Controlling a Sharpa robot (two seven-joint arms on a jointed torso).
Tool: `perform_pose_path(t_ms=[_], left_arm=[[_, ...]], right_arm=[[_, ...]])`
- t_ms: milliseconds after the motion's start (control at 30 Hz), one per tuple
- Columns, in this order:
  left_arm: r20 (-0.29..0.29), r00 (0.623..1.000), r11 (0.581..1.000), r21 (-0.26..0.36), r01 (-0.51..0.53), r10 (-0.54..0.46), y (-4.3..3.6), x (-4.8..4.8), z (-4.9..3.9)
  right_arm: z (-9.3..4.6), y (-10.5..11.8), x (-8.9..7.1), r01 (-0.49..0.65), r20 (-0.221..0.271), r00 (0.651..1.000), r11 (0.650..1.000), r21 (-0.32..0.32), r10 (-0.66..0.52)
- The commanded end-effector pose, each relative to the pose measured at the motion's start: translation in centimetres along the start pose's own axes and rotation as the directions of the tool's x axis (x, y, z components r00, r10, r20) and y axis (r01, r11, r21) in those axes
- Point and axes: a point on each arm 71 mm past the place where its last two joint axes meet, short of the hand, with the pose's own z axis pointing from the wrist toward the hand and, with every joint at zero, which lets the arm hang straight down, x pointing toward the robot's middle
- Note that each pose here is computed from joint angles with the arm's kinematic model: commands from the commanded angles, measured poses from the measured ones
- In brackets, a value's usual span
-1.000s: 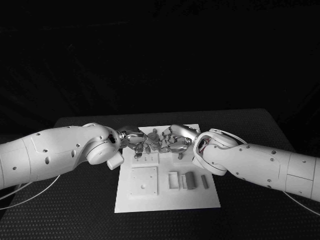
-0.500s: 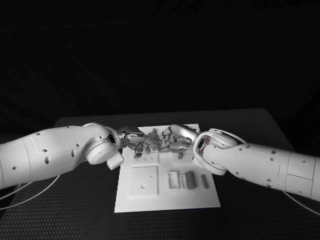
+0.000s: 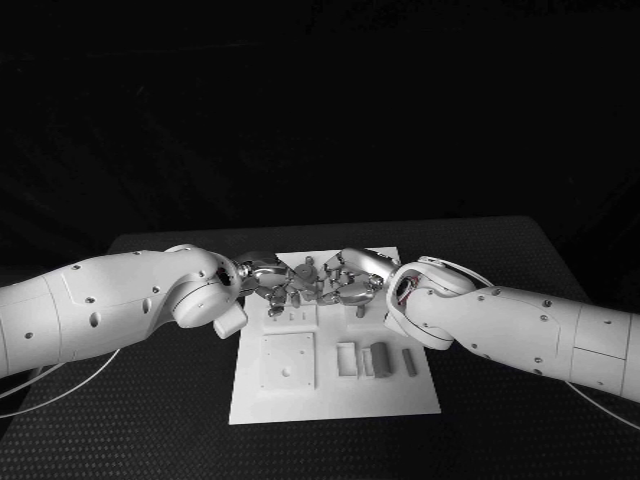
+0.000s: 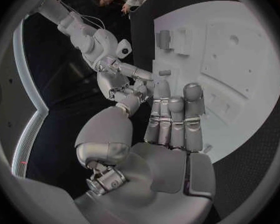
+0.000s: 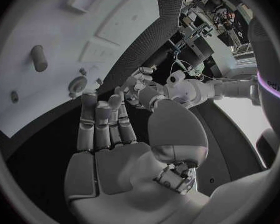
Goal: Assemble the parts on the task board
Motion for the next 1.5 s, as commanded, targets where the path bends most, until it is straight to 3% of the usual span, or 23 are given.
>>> perform_pose_path(t_ms=[33,433,667,833,1067,1200,1500], left_arm=[[-0.014,1.0,1.0,0.015,-0.014,0.015,-0.24,0.29,0.08],[0.0,1.0,1.0,0.014,0.0,0.0,-0.2,0.12,0.08],[0.029,1.0,1.0,-0.002,0.007,-0.007,0.06,-0.34,0.05],[0.105,0.994,0.999,-0.036,0.022,-0.018,0.47,-1.15,-0.01],[0.16,0.986,0.996,-0.079,-0.031,0.043,0.92,-2.07,0.01],[0.206,0.973,0.991,-0.108,-0.079,0.1,0.98,-2.6,0.18],[0.315,0.919,0.964,-0.198,-0.179,0.236,0.91,-3.84,0.7]], right_arm=[[0.1,0.4,0.1,-0.002,-0.01,1.0,1.0,-0.025,0.002],[0.0,-0.1,0.0,-0.04,-0.021,0.999,0.999,0.008,0.04],[-0.4,-1.1,-0.7,-0.093,0.03,0.995,0.995,0.028,0.092],[-1.0,-2.5,-1.8,-0.198,0.098,0.977,0.978,0.072,0.19],[-1.5,-4.7,-5.1,-0.327,0.206,0.931,0.939,0.109,0.301],[-1.8,-5.5,-8.0,-0.385,0.259,0.9,0.918,0.092,0.351],[-2.5,-7.5,-13.9,-0.463,0.293,0.851,0.886,0.031,0.435]])
